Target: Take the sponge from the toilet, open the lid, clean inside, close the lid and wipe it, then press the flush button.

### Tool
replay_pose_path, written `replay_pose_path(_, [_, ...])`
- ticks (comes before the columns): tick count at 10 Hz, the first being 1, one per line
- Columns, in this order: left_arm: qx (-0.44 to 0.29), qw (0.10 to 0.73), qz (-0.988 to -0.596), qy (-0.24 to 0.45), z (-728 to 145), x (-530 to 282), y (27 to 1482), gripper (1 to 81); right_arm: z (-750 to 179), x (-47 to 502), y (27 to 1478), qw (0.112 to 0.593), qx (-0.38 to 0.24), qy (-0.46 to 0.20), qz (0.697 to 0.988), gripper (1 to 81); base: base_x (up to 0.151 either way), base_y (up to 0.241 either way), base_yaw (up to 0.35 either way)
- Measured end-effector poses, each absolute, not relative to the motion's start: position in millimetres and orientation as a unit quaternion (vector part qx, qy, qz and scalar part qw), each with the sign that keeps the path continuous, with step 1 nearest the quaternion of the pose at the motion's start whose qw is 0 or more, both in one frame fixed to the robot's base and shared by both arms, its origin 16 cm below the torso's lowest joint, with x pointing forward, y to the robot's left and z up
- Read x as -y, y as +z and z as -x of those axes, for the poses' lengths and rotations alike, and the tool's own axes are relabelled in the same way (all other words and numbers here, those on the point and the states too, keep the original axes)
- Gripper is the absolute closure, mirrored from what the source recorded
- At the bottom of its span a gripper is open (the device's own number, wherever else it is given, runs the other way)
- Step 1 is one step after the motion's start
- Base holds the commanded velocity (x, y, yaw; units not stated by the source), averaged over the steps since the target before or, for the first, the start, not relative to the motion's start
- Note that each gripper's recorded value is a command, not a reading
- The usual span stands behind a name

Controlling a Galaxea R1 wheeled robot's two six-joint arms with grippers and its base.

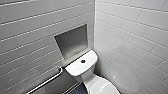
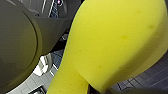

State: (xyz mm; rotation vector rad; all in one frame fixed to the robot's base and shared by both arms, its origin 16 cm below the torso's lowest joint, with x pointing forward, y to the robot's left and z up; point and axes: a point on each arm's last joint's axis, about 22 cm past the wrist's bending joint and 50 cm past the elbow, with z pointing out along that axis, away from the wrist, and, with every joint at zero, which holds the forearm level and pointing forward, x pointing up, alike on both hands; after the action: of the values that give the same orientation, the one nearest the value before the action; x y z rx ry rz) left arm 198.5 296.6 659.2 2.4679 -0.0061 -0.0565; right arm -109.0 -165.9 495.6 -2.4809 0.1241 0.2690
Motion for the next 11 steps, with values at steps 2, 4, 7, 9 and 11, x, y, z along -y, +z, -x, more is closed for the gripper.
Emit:
replay_pose_path(2, [-0.011, 0.332, -0.943, -0.022, -131, -289, 643, 81.1, 101, 175, 490, 0.307, -0.038, 0.086, 0.947, 81.1, 0.0, 0.0, 0.0])
replay_pose_path(4, [-0.027, 0.317, -0.948, -0.026, -73, -288, 614, 81.1, 91, 177, 486, 0.303, -0.03, 0.069, 0.95, 81.1, 0.0, 0.0, 0.0])
replay_pose_path(7, [-0.041, 0.283, -0.958, 0.003, -42, -293, 565, 81.1, 80, 176, 484, 0.299, -0.021, 0.047, 0.953, 81.1, 0.0, 0.0, 0.0])
replay_pose_path(9, [-0.045, 0.266, -0.963, 0.012, -24, -285, 536, 81.1, 67, 180, 481, 0.296, -0.014, 0.029, 0.955, 81.1, 0.0, 0.0, 0.0])
replay_pose_path(11, [-0.048, 0.252, -0.966, 0.021, -16, -274, 512, 81.1, 63, 177, 479, 0.294, -0.01, 0.018, 0.956, 81.1, 0.0, 0.0, 0.0])
